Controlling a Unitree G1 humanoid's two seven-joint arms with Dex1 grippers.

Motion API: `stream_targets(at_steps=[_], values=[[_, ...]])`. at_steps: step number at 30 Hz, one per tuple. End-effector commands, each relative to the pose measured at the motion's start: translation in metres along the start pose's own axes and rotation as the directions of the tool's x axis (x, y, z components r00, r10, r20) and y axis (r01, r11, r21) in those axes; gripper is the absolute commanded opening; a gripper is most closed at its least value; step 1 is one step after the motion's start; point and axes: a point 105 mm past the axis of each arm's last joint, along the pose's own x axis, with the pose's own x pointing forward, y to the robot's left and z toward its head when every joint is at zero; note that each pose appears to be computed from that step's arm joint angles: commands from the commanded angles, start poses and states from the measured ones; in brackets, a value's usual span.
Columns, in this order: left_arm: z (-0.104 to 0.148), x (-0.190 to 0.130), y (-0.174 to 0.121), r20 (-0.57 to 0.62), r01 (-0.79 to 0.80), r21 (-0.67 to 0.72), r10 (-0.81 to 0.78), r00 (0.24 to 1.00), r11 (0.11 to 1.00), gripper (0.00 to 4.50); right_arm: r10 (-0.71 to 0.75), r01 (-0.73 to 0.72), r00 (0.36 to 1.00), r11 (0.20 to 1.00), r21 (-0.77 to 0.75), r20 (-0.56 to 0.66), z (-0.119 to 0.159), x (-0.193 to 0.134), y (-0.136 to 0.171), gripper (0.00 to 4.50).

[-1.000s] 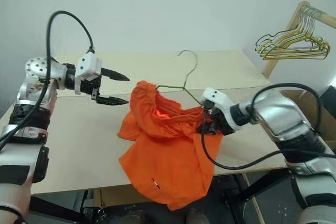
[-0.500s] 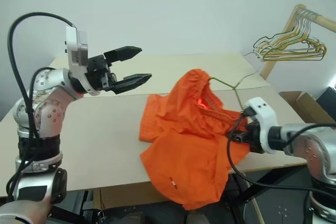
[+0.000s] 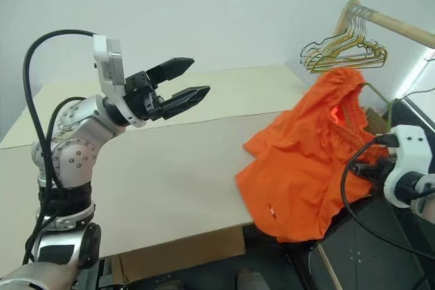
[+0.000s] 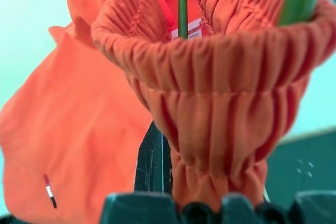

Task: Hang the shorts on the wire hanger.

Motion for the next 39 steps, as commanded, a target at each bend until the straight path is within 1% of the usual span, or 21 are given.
stream_targets(at_steps=[1,6,13,22,25,29,32,34,35,39], values=[[0.014,0.007,-0.003,0.043,0.035,0.044,-0.037,0.998,0.998,4.48,-0.105,0.100,0.992,0.993,0.067,0.076,0.020,-0.014,-0.021,0.00],[0.016,0.010,-0.004,0.059,0.058,0.038,-0.060,0.996,0.998,4.48,-0.263,0.251,0.964,0.952,0.172,0.047,0.026,-0.019,-0.053,0.00],[0.016,0.011,-0.007,0.058,0.085,0.031,-0.087,0.995,0.996,4.48,-0.369,0.351,0.929,0.869,0.349,-0.017,0.038,-0.011,-0.085,0.00],[0.020,0.006,-0.005,0.051,0.076,0.036,-0.078,0.996,0.996,4.48,-0.431,0.419,0.898,0.782,0.462,-0.085,0.044,-0.007,-0.106,0.00],[0.020,0.004,-0.006,0.045,0.072,0.037,-0.073,0.996,0.997,4.48,-0.450,0.434,0.887,0.738,0.516,-0.102,0.043,-0.007,-0.113,0.00],[0.020,0.002,-0.007,0.039,0.067,0.037,-0.069,0.997,0.997,4.48,-0.457,0.451,0.877,0.673,0.587,-0.151,0.034,-0.003,-0.120,0.00],[0.020,0.001,-0.008,0.033,0.063,0.037,-0.064,0.997,0.997,4.48,-0.461,0.473,0.868,0.658,0.586,-0.183,0.026,0.002,-0.120,0.00],[0.020,0.000,-0.008,0.030,0.061,0.038,-0.062,0.998,0.997,4.50,-0.486,0.513,0.847,0.647,0.564,-0.213,0.020,0.004,-0.122,0.62],[0.020,0.000,-0.008,0.029,0.060,0.038,-0.061,0.998,0.997,4.50,-0.496,0.526,0.840,0.641,0.559,-0.221,0.018,0.004,-0.122,0.85],[0.020,-0.003,-0.006,0.018,0.045,0.053,-0.046,0.999,0.998,4.50,-0.520,0.542,0.826,0.627,0.559,-0.218,0.018,0.004,-0.123,2.15]])
